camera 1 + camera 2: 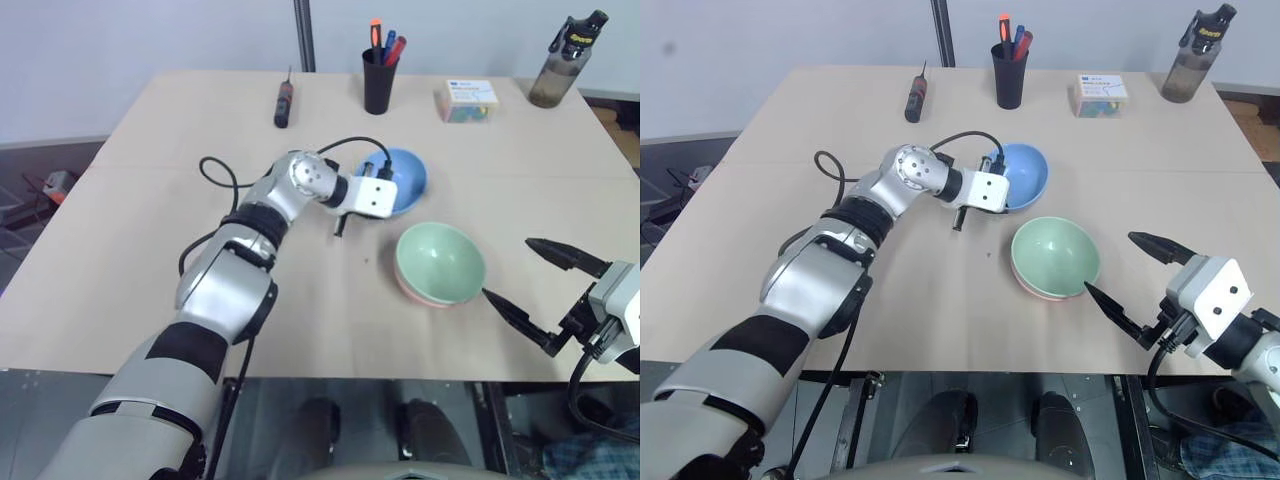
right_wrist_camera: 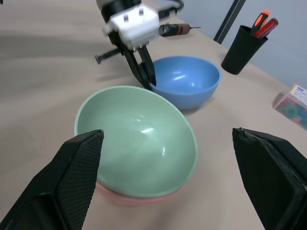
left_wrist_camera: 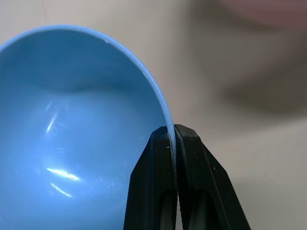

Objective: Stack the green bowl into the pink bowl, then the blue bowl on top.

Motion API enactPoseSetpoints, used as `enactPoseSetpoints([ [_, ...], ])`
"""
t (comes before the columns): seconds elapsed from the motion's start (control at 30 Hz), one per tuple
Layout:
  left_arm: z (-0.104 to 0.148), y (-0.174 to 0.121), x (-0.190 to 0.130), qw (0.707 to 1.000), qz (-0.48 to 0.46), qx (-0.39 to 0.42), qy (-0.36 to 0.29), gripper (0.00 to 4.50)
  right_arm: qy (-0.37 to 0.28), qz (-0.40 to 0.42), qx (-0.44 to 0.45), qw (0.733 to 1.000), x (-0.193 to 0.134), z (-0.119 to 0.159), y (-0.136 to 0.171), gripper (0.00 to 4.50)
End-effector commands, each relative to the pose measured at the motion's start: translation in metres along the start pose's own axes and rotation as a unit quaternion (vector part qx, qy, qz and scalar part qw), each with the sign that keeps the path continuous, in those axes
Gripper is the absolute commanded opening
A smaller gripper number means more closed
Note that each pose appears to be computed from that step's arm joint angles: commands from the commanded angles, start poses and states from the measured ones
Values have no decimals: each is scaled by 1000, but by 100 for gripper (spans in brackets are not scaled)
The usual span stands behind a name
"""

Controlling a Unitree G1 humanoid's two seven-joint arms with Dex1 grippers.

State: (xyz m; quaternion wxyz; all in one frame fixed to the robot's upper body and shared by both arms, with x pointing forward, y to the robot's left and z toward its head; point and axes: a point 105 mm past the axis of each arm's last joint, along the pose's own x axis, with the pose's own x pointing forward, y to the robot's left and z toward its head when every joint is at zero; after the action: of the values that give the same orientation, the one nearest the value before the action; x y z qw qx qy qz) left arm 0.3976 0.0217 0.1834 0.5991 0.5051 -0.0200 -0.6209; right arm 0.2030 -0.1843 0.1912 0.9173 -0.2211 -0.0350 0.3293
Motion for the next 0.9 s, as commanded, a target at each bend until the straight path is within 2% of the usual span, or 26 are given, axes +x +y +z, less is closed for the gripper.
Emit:
enactPoseSetpoints([
  [0.03,55,13,-29,992,-22,51,-118,9,0,-17,-9,1000,-8,3,-3,450],
  [0.1,76,5,-42,982,-59,67,-166,9,11,-24,-5,1000,-14,-2,-3,450],
  [0.2,93,-9,-50,973,-86,74,-200,9,21,-32,1,999,-20,-6,-3,450],
  [0.33,94,-24,-51,971,-117,72,-195,9,29,-36,5,999,-26,-9,-2,450],
  [0.37,91,-28,-51,971,-124,75,-188,53,30,-37,6,999,-27,-10,-2,450],
  [0.43,96,-28,-51,969,-114,72,-208,106,32,-37,8,999,-28,-11,-2,450],
  [0.5,102,-22,-52,968,-91,60,-226,191,37,-37,12,999,-31,-13,-2,450],
  [0.67,91,-11,-63,976,-34,11,-215,191,40,-31,20,999,-32,-15,0,450],
  [0.77,76,-3,-78,974,26,-65,-215,191,44,-27,41,998,-28,-18,-2,450],
  [0.83,62,0,-84,967,76,-124,-208,191,43,-28,63,997,-24,-21,-6,450],
  [0.9,52,3,-97,938,172,-156,-258,191,36,-38,66,996,-19,-22,-16,450],
])
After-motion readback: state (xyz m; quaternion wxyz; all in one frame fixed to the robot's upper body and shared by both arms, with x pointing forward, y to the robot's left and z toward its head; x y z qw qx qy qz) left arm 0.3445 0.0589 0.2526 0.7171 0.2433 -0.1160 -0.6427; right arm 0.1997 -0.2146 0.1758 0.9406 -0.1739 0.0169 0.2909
